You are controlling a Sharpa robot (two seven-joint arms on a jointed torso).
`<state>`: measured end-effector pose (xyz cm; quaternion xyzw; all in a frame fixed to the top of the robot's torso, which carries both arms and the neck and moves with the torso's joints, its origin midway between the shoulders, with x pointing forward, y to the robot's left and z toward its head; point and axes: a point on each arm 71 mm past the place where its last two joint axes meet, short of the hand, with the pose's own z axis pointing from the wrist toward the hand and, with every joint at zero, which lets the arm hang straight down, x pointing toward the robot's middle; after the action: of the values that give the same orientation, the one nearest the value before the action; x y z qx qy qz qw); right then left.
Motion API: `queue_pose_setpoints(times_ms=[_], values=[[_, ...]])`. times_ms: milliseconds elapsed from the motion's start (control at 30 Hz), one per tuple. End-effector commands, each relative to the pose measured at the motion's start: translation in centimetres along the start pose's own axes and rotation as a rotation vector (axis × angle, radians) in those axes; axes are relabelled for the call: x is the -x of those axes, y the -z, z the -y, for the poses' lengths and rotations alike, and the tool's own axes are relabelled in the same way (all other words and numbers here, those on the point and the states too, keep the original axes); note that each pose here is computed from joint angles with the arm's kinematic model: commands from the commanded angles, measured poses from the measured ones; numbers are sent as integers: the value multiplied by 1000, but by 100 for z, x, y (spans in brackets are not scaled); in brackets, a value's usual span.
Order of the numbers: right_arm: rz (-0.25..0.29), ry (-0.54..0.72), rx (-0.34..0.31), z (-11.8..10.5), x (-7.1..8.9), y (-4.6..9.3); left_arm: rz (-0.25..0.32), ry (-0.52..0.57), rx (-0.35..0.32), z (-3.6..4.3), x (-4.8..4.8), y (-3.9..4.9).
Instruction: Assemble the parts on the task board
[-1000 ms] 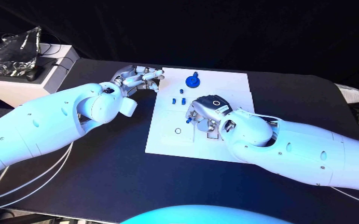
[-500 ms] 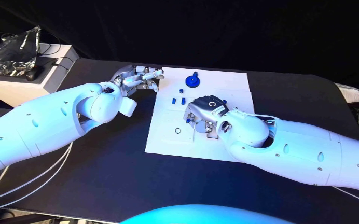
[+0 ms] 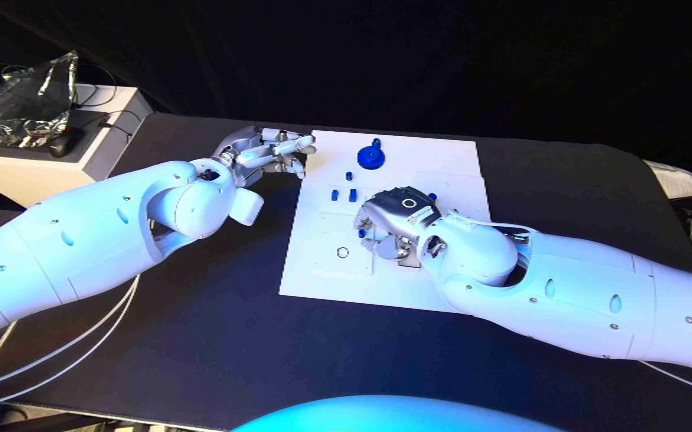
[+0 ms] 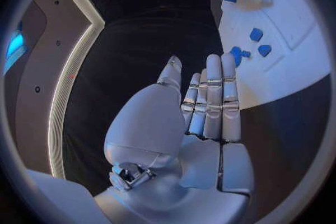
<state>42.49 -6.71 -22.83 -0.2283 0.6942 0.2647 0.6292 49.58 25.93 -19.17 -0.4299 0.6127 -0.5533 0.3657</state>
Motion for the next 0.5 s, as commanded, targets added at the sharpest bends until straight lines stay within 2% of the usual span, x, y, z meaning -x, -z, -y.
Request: queue_pose_setpoints(times_ms=[33, 200, 500], values=[[19, -17, 8, 6, 9, 7, -19, 4, -3, 4, -25, -5], [52, -41, 6, 20, 35, 30, -19, 5, -1, 1, -24, -6], [159, -132, -31, 156, 143, 164, -17, 5, -7, 3, -23, -12]])
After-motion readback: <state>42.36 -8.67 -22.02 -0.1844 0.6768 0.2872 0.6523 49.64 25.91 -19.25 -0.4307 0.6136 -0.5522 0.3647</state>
